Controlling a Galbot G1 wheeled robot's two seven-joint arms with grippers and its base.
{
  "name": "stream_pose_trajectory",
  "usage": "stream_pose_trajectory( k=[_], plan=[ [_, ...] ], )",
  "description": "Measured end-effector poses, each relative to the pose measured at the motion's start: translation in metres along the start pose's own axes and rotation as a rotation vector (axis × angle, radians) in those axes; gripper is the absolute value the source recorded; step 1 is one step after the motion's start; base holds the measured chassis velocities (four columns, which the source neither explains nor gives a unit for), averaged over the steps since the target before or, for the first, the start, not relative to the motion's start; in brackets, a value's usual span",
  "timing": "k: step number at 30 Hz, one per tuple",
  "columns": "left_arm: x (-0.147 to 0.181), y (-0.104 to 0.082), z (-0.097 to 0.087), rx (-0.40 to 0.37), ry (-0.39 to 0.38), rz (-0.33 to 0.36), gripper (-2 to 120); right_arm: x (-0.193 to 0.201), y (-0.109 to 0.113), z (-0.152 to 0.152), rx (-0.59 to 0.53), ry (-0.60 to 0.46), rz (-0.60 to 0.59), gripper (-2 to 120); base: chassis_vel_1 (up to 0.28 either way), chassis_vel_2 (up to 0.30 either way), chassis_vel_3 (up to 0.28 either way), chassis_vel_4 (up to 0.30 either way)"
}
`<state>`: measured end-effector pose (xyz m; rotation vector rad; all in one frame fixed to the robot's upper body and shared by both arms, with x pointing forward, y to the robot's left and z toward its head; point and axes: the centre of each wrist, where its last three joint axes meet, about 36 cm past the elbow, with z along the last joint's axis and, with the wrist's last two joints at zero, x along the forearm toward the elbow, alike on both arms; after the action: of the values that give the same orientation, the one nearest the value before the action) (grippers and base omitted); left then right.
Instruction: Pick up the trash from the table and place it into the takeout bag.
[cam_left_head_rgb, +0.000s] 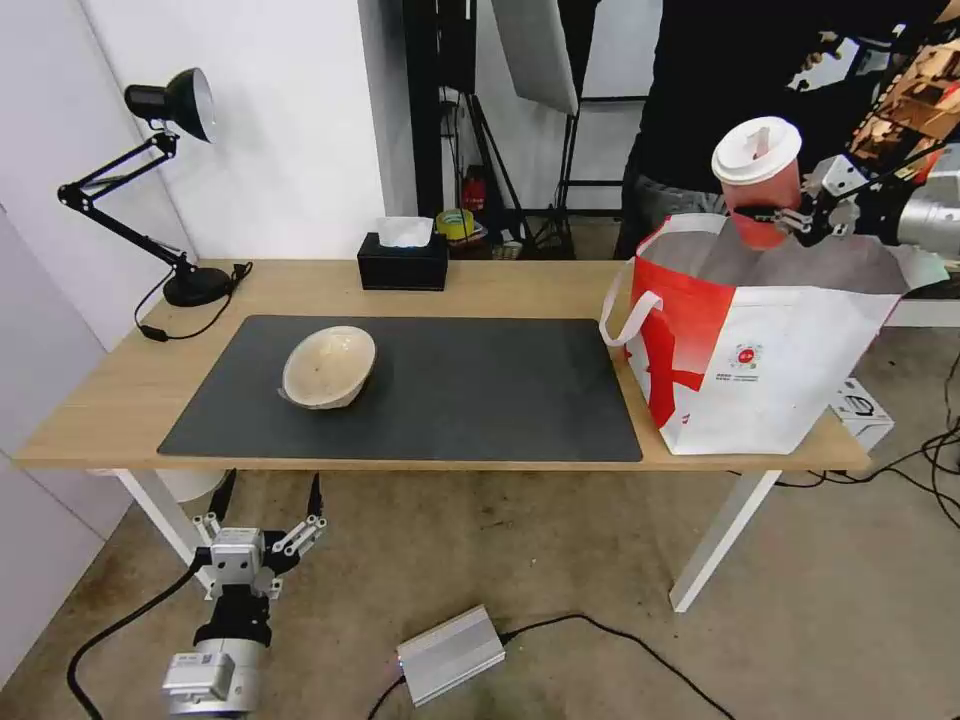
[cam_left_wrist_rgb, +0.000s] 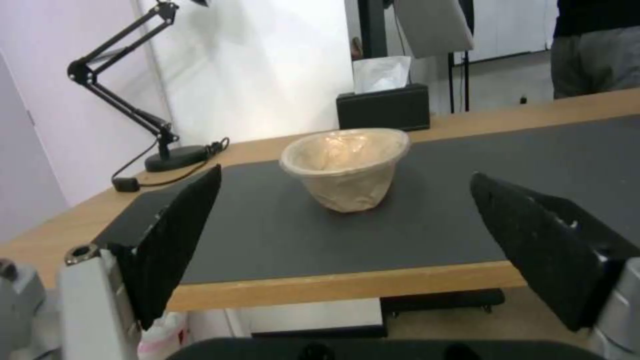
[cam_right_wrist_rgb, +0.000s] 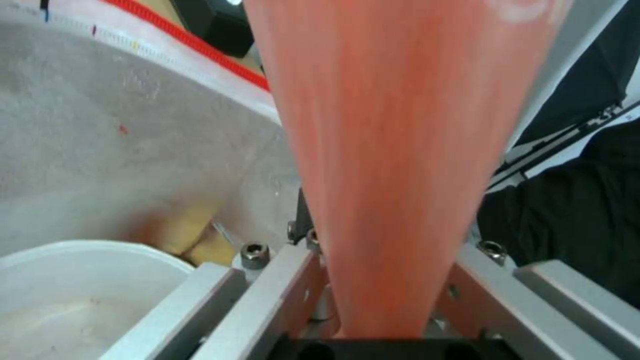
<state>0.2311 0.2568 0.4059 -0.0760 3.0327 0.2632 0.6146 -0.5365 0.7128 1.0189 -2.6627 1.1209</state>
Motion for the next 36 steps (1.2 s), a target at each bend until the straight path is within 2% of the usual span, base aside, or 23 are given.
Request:
stream_pose_trajectory(
  k=[21,36],
  plan=[
    [0.000,0.000,-0.003,0.001,-0.007,0.002,100,0.002,0.014,-0.003,0.019,0.009,-0.135,4,0.000,0.000,0.000,0.000],
    [0.002,-0.001,-0.007,0.000,-0.011,0.003,100,0.014,0.016,0.009,0.008,0.034,-0.165,4,0.000,0.000,0.000,0.000]
  ],
)
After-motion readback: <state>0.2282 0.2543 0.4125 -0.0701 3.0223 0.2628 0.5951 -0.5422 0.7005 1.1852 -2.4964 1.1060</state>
